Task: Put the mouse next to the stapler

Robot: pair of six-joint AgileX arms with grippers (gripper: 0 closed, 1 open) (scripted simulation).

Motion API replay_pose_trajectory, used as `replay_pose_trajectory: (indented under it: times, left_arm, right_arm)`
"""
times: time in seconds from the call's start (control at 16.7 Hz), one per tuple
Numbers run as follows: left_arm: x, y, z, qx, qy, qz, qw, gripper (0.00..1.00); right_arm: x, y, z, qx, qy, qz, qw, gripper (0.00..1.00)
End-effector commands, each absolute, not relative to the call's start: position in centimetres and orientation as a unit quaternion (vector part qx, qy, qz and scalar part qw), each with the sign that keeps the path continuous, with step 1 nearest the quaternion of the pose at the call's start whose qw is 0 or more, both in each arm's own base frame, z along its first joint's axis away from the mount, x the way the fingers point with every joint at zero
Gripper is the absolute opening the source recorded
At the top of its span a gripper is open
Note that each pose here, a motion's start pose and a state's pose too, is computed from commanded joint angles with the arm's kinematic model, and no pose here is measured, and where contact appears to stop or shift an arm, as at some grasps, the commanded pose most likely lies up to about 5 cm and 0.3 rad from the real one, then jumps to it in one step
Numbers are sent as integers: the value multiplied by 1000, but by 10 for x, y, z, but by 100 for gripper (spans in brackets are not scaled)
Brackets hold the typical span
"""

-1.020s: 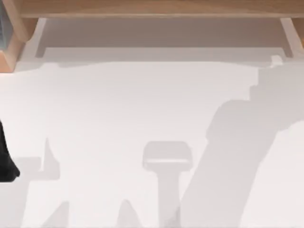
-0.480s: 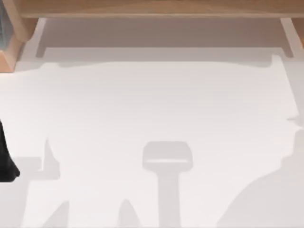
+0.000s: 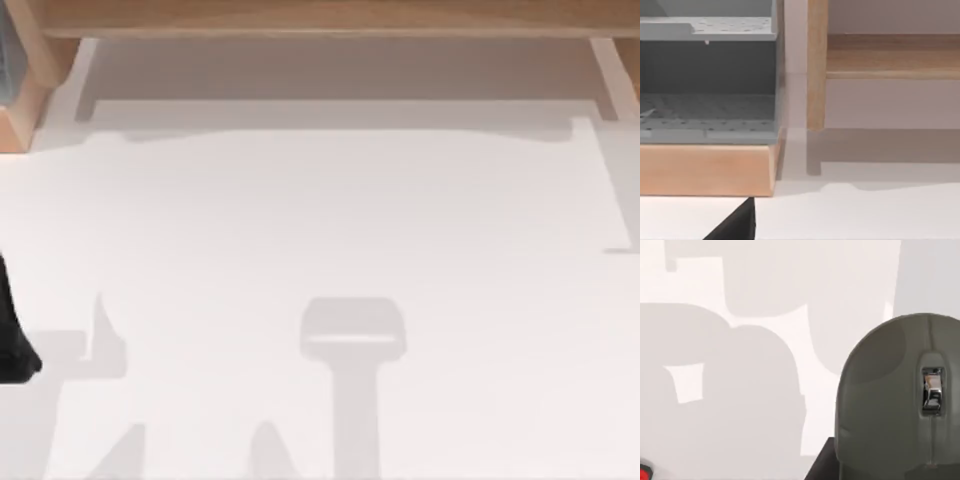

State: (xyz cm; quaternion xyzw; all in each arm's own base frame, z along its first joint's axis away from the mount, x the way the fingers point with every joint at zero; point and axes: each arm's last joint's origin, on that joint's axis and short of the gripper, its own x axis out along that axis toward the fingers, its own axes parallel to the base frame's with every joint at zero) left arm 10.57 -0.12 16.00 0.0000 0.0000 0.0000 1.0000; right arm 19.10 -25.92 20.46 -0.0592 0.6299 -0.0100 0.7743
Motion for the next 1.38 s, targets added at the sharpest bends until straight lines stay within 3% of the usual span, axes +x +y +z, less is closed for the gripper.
replay_pose_trajectory:
  times: [0.24, 0.48, 1.38]
  left_arm:
    - [106, -1, 160, 0, 0, 0, 1000, 100]
    - [106, -1, 160, 0, 0, 0, 1000, 100]
    - [106, -1, 160, 0, 0, 0, 1000, 100]
  right_arm:
    - [140, -255, 173, -20, 656, -7, 754, 0]
    - [114, -248, 157, 6, 669, -4, 744, 0]
    - [114, -251, 161, -3, 663, -14, 748, 0]
